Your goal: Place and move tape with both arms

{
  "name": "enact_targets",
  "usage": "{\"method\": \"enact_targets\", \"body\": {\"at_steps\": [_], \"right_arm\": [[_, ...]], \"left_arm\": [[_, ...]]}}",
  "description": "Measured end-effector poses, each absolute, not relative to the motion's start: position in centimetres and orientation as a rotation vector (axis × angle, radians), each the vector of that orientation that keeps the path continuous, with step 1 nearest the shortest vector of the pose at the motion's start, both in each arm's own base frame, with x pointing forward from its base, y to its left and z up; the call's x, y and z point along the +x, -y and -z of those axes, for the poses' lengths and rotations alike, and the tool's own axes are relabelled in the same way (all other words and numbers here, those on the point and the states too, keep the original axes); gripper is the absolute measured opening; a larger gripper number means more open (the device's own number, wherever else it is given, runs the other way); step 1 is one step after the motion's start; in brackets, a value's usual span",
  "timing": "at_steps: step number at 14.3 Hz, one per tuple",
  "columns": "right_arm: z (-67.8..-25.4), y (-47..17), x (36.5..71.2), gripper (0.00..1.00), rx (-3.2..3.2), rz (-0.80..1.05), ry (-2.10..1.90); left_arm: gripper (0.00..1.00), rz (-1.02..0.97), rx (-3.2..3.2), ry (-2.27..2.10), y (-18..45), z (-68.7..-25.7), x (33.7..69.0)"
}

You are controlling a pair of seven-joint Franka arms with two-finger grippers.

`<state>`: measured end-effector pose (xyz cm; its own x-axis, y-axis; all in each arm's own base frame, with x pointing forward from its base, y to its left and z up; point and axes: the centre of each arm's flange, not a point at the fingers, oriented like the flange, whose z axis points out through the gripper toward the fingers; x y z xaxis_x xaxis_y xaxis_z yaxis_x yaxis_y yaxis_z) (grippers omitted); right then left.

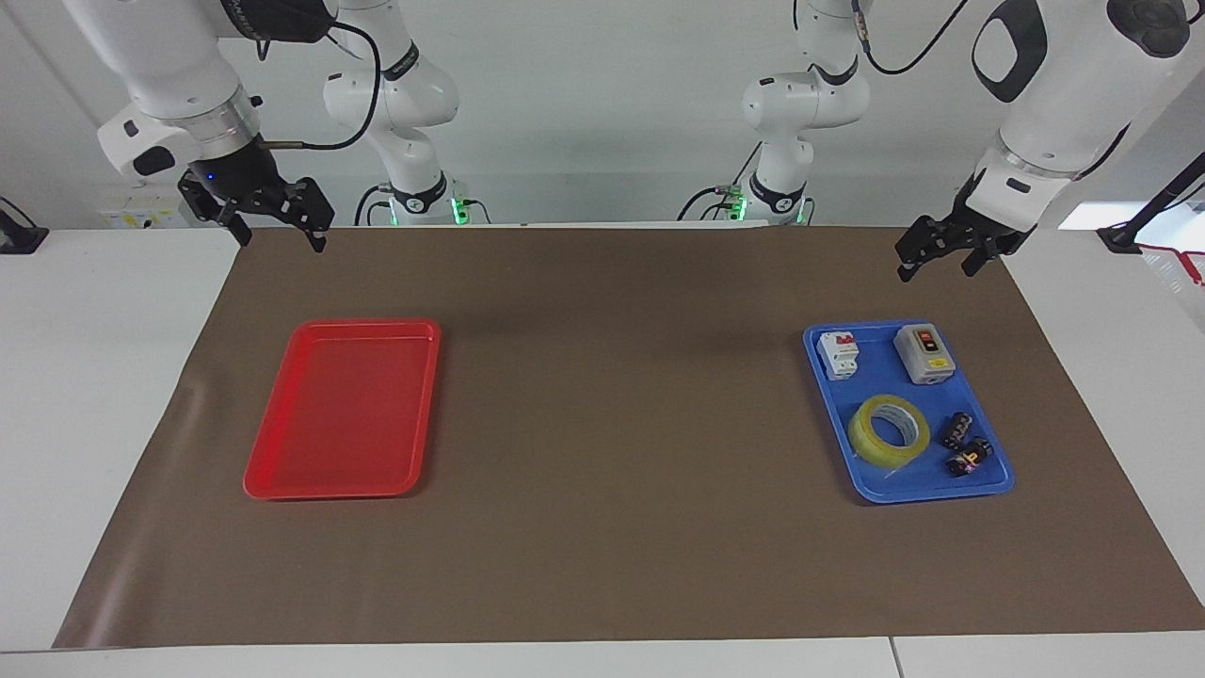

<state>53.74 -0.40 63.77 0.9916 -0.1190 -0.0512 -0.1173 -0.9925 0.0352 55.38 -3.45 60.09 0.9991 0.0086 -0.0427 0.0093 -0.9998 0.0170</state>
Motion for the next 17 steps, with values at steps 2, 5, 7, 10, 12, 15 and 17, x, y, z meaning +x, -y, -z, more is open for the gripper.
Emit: {"method": "enact_targets", "body": {"at_steps": [2,5,7,10,12,15,17], "right_arm": [[-63.77,0.40,53.74,1.00,3.103,0.083,0.184],[-63.77,0.40,53.74,1.00,3.103,0.083,0.184],[-63.77,0.40,53.74,1.00,3.103,0.083,0.184],[-63.77,0.40,53.74,1.00,3.103,0.083,0.184],[-63.77,0.40,53.74,1.00,3.103,0.083,0.184],[-63.73,0.40,53.74,1.00,3.103,0.084,0.184],[-63.66,0.40,53.75,1.00,3.103,0.086,0.184]], "left_arm": [[1.00,0.067,3.124,-0.005,3.45,-60.08,55.38],[1.00,0.067,3.123,0.000,3.45,-60.06,55.37],[1.00,0.066,3.123,0.000,3.45,-60.07,55.38],[1.00,0.066,3.123,0.000,3.45,-60.07,55.38],[1.00,0.066,3.123,0.000,3.44,-60.07,55.39],[1.00,0.067,3.123,-0.001,3.43,-60.04,55.38],[1.00,0.067,3.123,-0.009,3.11,-60.02,55.40]]}}
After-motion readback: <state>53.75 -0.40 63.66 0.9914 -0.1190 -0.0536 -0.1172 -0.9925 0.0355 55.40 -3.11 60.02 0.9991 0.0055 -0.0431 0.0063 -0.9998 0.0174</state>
